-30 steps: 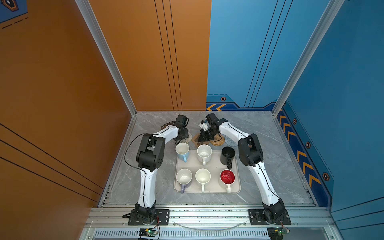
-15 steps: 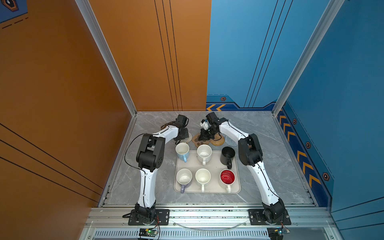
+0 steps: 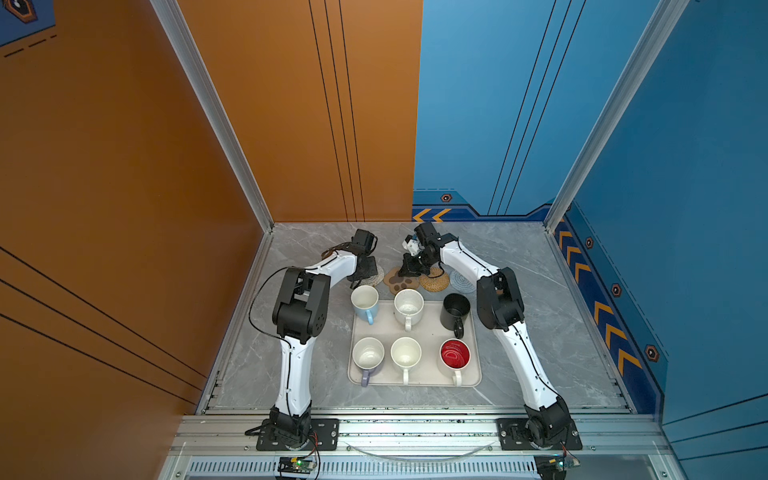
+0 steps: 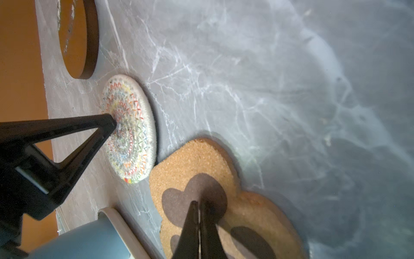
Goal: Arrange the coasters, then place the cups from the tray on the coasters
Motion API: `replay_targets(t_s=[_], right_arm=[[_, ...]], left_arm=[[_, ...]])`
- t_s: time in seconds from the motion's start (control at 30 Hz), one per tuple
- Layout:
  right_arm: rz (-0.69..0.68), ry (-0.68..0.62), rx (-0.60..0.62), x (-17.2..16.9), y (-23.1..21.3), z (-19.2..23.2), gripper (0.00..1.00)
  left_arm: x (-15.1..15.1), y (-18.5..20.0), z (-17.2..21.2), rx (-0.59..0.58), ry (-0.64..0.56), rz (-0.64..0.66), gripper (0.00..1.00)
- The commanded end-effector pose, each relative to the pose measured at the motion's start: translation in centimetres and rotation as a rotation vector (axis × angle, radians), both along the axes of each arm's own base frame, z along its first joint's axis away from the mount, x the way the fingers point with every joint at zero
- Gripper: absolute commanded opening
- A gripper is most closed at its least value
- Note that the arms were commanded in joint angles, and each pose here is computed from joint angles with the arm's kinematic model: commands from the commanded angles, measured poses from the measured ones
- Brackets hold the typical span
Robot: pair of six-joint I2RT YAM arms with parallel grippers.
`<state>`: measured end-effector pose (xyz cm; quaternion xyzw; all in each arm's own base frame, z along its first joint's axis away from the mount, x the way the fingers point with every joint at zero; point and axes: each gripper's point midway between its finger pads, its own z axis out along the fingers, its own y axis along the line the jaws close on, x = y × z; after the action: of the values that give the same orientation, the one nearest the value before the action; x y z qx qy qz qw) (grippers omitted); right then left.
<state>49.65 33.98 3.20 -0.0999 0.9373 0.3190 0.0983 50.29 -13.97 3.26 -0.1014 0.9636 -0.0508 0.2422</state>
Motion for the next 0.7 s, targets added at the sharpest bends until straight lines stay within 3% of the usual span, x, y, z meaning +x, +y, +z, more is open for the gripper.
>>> replay_targets(t_s=[0.0,0.67], right_arm=[[-0.045,0.050,-0.074,0.1,-1.8,-3.0,0.00],[-0.053,0.003,-0.006,0.9,-0.9,0.3,0.00]], left_arm=[[-1.6,-0.9,-0.3,-0.025,0.066,-0.030,0.00],[-3.2,0.0,-0.1,-0.003,0.076,-0.024,0.00]])
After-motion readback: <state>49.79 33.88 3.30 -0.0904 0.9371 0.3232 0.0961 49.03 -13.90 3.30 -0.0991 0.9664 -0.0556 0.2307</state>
